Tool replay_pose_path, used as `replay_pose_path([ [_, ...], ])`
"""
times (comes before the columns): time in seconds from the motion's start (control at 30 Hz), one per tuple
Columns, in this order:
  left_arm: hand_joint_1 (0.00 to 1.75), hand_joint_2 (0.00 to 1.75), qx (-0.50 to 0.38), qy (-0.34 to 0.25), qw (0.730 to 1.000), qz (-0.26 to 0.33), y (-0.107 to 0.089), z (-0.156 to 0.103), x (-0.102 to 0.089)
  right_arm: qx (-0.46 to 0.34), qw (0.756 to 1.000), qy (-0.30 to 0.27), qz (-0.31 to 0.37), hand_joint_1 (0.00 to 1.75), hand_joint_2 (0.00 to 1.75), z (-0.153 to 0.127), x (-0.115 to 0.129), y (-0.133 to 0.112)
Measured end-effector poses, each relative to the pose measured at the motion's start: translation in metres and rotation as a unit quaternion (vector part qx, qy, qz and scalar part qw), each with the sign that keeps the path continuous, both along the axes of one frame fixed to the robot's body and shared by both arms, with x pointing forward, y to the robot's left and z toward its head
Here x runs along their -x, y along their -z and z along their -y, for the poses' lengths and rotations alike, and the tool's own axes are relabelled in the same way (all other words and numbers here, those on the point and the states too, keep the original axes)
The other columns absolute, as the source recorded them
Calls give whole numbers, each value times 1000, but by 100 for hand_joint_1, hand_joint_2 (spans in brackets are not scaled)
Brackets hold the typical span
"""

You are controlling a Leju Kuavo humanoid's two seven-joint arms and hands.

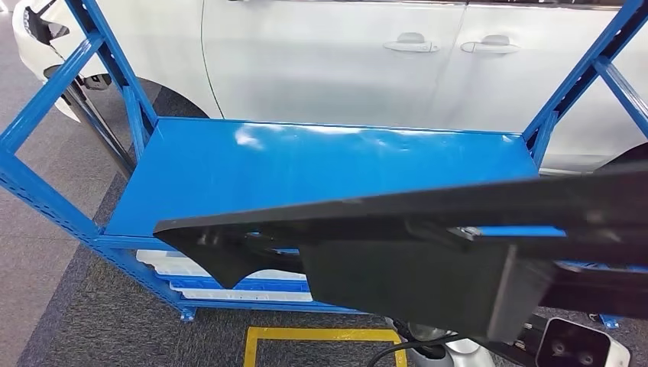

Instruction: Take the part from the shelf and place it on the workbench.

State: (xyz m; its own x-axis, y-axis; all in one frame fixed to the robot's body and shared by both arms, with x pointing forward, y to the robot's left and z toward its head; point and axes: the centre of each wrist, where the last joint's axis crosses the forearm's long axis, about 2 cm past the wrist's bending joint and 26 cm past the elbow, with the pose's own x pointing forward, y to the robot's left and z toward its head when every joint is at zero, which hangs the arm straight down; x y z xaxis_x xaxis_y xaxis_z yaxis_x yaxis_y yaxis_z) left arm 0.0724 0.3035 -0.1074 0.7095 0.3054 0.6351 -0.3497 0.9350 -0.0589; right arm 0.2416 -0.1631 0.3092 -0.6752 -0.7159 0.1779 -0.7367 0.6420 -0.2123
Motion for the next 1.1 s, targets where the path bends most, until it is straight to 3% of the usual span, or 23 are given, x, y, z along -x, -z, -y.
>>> replay_pose_path([
  [0.57,0,175,7,17,998,-64,2,5,12,16,999,31,-8,175,175,17,1,10],
  [0.77,0,175,5,24,997,-67,2,5,11,17,998,67,7,175,175,27,6,6],
  [1.1,0,175,5,17,997,-69,2,7,12,24,997,69,9,175,175,35,5,8],
])
